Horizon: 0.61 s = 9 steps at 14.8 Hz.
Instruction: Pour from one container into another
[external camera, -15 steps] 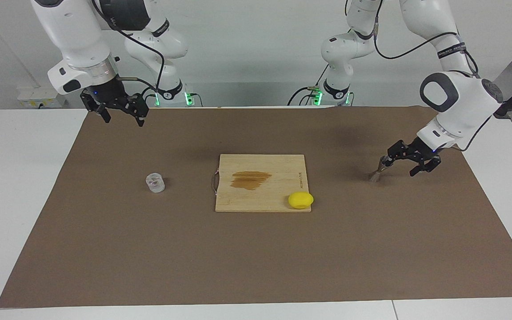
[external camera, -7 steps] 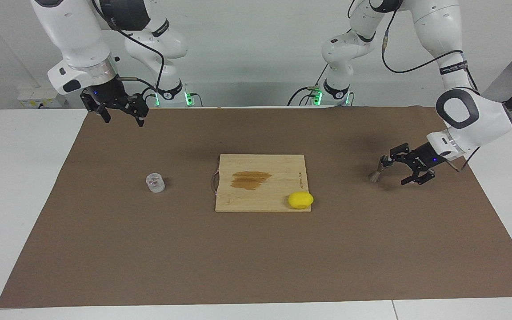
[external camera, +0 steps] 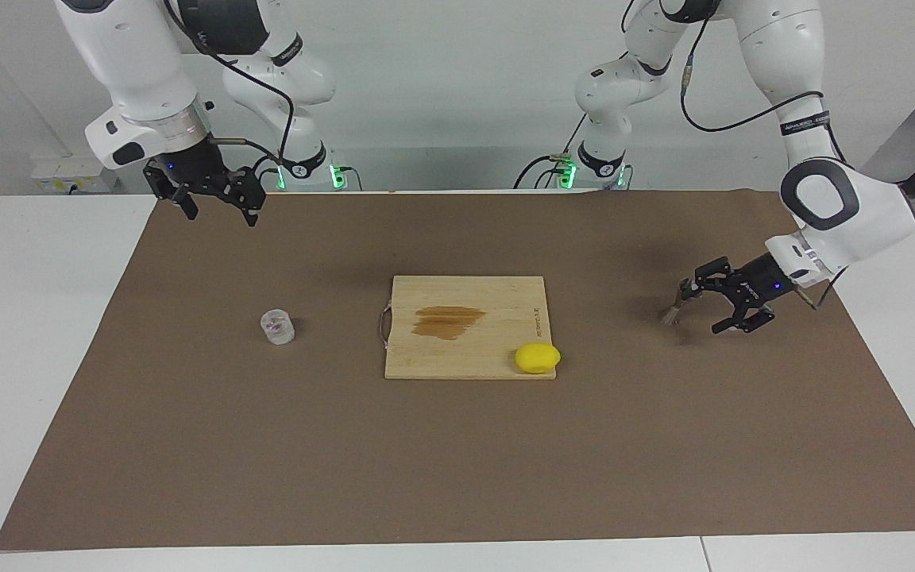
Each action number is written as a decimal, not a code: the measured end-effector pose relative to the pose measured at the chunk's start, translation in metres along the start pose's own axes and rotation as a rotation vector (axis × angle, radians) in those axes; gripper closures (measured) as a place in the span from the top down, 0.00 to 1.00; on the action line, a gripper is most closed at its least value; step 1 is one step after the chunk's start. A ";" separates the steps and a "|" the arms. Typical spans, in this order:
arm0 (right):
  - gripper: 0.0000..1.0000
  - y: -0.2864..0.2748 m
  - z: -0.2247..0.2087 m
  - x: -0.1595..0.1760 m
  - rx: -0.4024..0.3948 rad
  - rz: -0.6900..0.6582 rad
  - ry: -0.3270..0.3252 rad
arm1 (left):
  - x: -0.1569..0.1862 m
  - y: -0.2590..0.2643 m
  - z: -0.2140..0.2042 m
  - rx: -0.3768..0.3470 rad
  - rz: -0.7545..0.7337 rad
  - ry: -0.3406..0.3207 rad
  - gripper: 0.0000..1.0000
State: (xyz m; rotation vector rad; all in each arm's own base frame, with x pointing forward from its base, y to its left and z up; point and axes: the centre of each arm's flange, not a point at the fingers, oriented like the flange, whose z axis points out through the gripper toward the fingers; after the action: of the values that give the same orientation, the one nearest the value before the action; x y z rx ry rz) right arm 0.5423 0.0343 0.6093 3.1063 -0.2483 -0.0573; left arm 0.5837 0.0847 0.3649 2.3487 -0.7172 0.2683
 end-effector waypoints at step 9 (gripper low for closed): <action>1.00 0.000 0.000 0.000 0.000 0.000 0.000 | -0.033 -0.001 -0.011 -0.229 0.085 0.067 1.00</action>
State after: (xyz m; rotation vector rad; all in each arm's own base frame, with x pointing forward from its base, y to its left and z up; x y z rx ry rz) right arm 0.5423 0.0343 0.6093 3.1063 -0.2482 -0.0573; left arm 0.5566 0.1063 0.3610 2.0872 -0.7735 0.2845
